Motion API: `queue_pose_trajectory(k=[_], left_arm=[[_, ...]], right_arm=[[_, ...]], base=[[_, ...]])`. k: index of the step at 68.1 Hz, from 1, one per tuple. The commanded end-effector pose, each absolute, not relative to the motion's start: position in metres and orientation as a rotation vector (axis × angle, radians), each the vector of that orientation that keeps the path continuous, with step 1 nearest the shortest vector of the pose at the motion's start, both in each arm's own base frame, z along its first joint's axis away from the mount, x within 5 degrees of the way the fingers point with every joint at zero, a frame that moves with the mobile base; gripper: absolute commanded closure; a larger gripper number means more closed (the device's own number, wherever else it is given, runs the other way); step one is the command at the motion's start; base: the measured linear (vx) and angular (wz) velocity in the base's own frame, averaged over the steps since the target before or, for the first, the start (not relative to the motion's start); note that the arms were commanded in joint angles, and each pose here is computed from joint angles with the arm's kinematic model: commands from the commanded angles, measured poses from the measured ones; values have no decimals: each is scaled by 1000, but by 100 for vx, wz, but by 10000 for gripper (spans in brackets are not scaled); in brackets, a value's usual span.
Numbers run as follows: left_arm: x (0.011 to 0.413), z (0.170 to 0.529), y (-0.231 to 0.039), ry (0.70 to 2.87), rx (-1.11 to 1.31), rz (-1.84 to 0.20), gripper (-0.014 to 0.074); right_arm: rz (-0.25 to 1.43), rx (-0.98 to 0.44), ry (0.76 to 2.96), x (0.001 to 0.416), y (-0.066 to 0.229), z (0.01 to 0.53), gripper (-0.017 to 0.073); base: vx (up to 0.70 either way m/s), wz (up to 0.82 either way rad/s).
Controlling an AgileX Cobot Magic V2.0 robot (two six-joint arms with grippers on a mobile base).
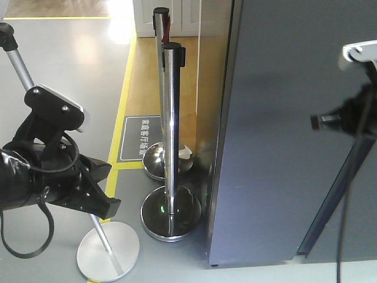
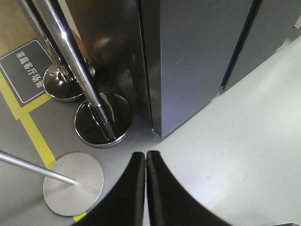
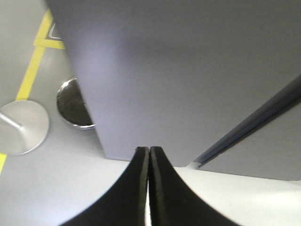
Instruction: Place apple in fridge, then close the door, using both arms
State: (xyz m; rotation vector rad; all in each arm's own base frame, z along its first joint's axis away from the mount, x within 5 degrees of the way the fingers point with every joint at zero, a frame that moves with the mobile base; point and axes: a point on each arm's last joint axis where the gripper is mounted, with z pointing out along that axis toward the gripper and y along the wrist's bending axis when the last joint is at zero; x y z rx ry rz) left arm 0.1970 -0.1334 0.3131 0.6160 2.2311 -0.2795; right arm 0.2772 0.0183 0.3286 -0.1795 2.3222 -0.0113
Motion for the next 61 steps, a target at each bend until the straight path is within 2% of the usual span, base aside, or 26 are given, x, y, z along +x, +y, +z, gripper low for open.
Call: queue_pose_trajectory(k=[1, 14, 33, 46, 61], left_arm=[[198, 330, -134, 2138, 581, -319, 600], [198, 330, -134, 2138, 581, -319, 600], [198, 330, -134, 2138, 581, -319, 600], [198, 330, -134, 2138, 581, -319, 600], [198, 330, -134, 2138, 581, -319, 600]], right_arm=[[1, -179, 2224, 242, 20, 347, 564], [2, -183, 2299, 175, 14, 335, 564], [16, -184, 2351, 100, 9, 312, 564], [26, -164, 2347, 65, 6, 296, 564], [29, -150, 2293, 45, 5, 287, 564]], base=[[0, 0], [0, 0], [0, 0], [0, 0], [0, 0]])
